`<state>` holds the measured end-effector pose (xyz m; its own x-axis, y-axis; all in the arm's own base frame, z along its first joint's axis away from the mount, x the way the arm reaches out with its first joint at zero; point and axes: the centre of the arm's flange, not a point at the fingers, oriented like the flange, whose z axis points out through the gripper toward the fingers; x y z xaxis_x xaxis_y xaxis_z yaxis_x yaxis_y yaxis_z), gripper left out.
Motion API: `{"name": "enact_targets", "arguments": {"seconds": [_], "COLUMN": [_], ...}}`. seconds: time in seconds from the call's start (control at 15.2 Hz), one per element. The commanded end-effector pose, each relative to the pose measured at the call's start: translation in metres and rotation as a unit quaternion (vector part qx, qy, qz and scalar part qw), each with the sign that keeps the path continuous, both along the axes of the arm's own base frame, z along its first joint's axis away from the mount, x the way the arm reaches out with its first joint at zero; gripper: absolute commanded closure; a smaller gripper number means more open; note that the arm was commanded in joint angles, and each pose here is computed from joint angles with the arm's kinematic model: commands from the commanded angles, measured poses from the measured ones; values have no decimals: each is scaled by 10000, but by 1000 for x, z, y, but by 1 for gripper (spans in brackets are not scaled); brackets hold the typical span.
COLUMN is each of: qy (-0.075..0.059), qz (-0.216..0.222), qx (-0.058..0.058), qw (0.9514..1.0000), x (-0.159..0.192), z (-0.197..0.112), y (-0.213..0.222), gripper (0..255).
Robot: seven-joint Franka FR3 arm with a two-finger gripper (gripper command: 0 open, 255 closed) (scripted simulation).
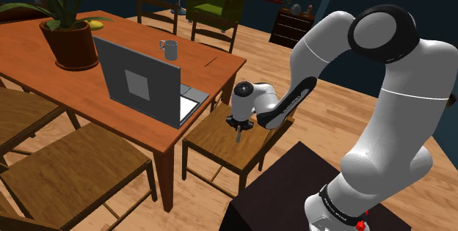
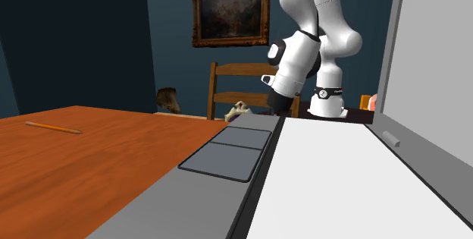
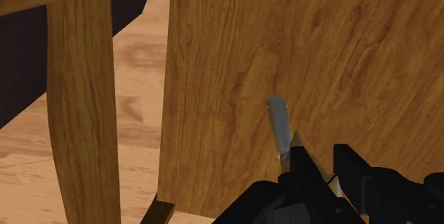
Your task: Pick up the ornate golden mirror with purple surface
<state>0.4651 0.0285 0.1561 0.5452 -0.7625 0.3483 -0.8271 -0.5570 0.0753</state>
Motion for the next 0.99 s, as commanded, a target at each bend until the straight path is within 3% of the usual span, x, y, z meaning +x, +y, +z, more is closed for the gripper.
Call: {"name": "enact_targets", "arguments": {"seconds": [0.0, 0.92], "qy": [47, 47], "qz": [-15, -15], "qx": [-10, -10], "qw": [10000, 10000], "x": [-4, -4], "z": [6, 75], "y": [-3, -3], "gripper": [255, 255]}}
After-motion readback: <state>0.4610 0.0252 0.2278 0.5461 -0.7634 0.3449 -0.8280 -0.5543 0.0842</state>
